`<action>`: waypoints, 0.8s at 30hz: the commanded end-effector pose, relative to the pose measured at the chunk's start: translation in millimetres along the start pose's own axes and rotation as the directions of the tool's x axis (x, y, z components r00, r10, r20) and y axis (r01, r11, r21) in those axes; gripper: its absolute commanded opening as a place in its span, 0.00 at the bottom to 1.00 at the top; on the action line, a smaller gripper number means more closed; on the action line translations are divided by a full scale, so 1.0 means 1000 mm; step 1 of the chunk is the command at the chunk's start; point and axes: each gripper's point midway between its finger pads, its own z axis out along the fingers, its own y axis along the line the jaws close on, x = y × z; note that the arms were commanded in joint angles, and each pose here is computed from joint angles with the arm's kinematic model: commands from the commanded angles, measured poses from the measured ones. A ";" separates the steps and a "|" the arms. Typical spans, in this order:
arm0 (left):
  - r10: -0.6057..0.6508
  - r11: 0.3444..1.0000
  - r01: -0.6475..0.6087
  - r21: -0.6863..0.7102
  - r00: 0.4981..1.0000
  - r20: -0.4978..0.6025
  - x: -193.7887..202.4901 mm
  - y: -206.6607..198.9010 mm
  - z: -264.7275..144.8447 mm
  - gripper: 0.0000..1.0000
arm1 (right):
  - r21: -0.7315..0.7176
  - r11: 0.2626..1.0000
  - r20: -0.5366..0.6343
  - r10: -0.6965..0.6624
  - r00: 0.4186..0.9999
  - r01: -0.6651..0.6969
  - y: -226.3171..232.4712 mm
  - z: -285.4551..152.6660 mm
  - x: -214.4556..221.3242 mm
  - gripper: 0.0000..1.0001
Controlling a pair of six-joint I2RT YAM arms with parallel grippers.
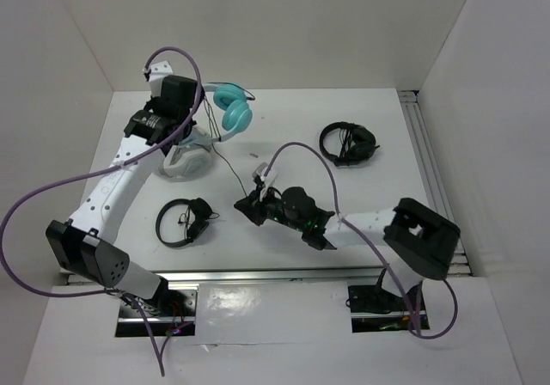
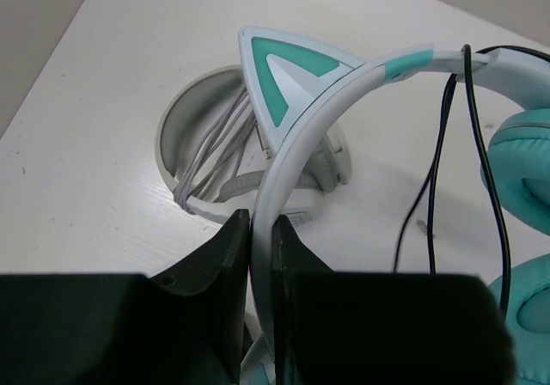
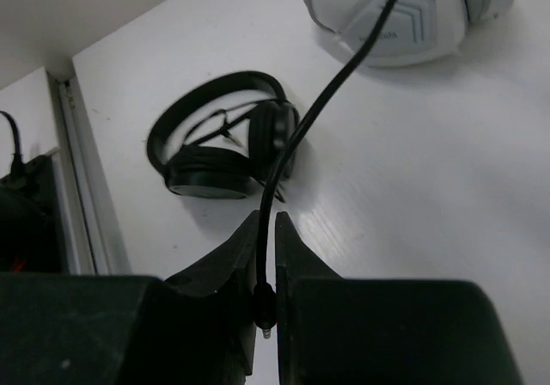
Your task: Wrap the headphones
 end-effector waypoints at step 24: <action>0.448 0.738 -0.522 0.427 0.853 0.268 0.080 -0.112 -0.025 0.00 | 0.372 0.802 -0.131 -0.453 0.882 0.468 -0.036 -0.079 -0.119 0.00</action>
